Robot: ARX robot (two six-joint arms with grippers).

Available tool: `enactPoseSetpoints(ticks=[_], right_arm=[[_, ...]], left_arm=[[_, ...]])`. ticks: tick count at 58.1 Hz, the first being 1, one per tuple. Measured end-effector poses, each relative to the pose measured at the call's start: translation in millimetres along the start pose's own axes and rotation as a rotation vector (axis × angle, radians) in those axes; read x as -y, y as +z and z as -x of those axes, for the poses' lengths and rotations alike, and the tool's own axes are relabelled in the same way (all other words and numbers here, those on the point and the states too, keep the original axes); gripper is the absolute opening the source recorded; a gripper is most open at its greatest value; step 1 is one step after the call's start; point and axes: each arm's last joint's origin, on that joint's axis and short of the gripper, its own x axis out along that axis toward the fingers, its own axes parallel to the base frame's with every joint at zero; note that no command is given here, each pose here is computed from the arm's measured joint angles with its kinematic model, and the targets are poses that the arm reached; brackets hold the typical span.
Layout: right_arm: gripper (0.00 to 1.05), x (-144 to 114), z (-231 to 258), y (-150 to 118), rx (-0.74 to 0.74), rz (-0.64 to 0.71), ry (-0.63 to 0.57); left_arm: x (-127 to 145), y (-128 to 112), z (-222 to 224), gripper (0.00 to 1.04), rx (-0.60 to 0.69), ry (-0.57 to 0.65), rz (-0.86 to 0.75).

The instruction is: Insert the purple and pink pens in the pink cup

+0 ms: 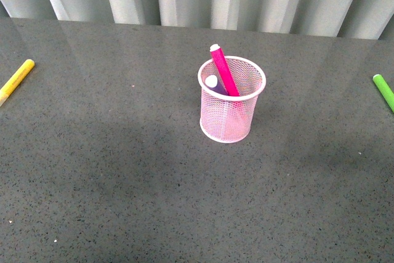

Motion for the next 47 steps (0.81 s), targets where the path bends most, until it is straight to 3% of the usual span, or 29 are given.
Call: enactPoseSetpoints(ticks=[41,47], right_arm=[[0.03,0,16,-3,-0.006,0.000,-0.001],[0.19,0,16,-3,-0.006,0.000,-0.001]], left_arm=[[0,0,0,0.98,0.001,0.000,0.000],[0,0,0,0.98,0.001,0.000,0.000]])
